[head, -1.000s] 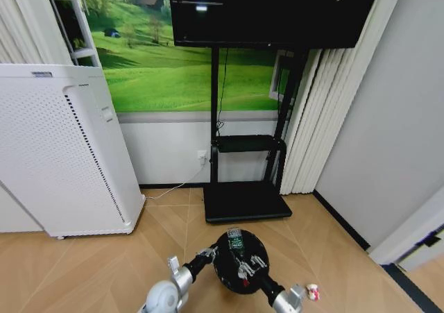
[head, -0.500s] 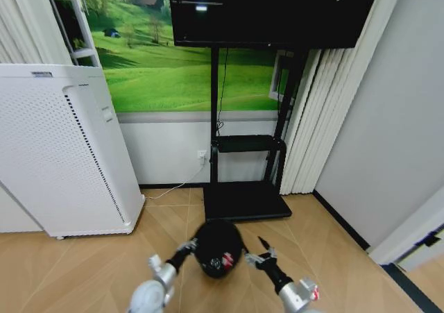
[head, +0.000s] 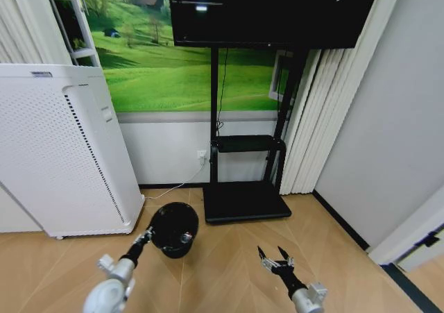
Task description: Pick up the trash bin and place the garbage on the floor into it.
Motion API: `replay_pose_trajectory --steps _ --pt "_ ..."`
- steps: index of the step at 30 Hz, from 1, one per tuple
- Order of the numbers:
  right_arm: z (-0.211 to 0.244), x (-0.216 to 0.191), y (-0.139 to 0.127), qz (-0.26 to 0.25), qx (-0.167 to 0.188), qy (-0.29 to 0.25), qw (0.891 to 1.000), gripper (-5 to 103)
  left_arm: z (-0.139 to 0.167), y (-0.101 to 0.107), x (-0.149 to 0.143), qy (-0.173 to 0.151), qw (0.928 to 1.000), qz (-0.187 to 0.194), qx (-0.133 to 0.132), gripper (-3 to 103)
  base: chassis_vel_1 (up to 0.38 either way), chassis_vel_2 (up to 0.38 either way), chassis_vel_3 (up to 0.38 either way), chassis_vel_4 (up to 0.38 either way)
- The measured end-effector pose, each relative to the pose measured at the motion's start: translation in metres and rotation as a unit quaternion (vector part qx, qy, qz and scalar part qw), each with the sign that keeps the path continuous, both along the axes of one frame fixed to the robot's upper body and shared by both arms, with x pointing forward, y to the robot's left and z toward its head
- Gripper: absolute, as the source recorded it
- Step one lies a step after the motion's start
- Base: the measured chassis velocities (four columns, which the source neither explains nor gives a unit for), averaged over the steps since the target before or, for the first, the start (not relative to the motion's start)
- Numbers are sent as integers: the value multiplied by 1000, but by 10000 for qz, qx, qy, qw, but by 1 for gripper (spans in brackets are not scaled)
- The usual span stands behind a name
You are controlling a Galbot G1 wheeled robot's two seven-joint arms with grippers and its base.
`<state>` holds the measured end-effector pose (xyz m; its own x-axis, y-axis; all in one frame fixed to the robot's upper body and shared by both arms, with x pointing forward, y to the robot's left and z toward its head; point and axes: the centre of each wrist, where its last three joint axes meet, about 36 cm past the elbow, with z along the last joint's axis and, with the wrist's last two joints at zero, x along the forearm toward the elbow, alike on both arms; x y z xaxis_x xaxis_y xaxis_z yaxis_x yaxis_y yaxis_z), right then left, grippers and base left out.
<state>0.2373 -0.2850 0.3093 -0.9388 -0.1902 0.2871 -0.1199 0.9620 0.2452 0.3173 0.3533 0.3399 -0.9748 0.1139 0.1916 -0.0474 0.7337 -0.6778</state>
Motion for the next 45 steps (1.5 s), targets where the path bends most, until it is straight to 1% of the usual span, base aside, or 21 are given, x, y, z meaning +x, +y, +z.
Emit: replay_pose_trajectory --steps 7,13,15,16,18,19,20,22,23,25,26,27,29,30,31,32,34,37,40,43,45 --pt "-15 2 -2 29 -129 82 9999 100 0 4 -5 -11 9999 25 115 7 -149 -139 145 142" --pt "-39 -2 -5 35 -279 332 9991 100 -2 8 -6 -7 9998 94 163 7 -217 -251 205 237" --pt "-59 -3 -8 -61 -498 520 9974 100 -1 12 -7 -30 9997 136 187 7 -241 -291 250 311" --pt "-59 -3 -8 -61 -498 520 9974 100 -1 12 -7 -30 9997 136 187 7 -256 -291 242 327" --pt "-86 -5 -11 -261 -853 677 9937 100 -1 16 -9 -19 9996 175 209 7 -256 -293 254 291" --pt "-86 -5 -11 -261 -853 677 9937 100 -1 16 -9 -19 9996 175 209 7 -267 -287 267 291" --pt "-101 -7 -13 -401 -1166 806 9891 100 -3 18 -11 -11 9996 175 207 7 -267 -214 257 241" --pt "-105 -9 -13 -438 -1283 867 9870 100 -3 18 -11 -7 9996 170 204 7 -224 -214 257 241" --pt "-115 -14 -12 -474 -1558 1184 9795 100 -5 20 -13 17 9997 148 196 7 -100 -143 153 90" --pt "-121 -17 -8 -446 -1667 1443 9744 100 -6 20 -14 30 9997 127 196 7 -82 -56 91 49" --pt "-121 -17 -8 -446 -1667 1443 9744 100 -6 20 -14 30 9997 127 196 7 -65 -56 91 9" --pt "-127 -18 -4 -405 -1729 1638 9704 100 -9 22 -17 47 9997 84 242 7 0 0 0 0" --pt "-136 -15 3 -342 -1730 1862 9665 100 -21 33 -25 101 9986 -79 506 7 34 56 -65 -54" --pt "-136 -15 3 -342 -1730 1862 9665 100 -21 33 -25 101 9986 -79 506 7 61 56 -74 -41" --pt "-142 -12 9 -294 -1712 1970 9649 100 -30 43 -35 147 9973 -267 675 7 64 74 -74 -80" --pt "-142 -12 9 -294 -1712 1970 9649 100 -30 43 -35 147 9973 -267 675 7 64 74 -74 -80" --pt "-148 -6 17 -239 -1690 2052 9637 100 -39 56 -49 211 9950 -524 819 7 62 42 -21 -56" --pt "-153 0 23 -260 -1685 2127 9621 100 -44 66 -58 281 9935 -639 895 7 20 15 -1 -11" --pt "-158 4 25 -277 -1720 2193 9600 100 -42 70 -61 256 9936 -666 877 7 0 0 0 0" --pt "-160 4 26 -275 -1743 2212 9591 100 -41 70 -62 238 9937 -680 863 7 0 0 0 0" --pt "-166 6 26 -278 -1840 2311 9550 100 -36 68 -61 147 9937 -746 820 7 0 0 0 0"
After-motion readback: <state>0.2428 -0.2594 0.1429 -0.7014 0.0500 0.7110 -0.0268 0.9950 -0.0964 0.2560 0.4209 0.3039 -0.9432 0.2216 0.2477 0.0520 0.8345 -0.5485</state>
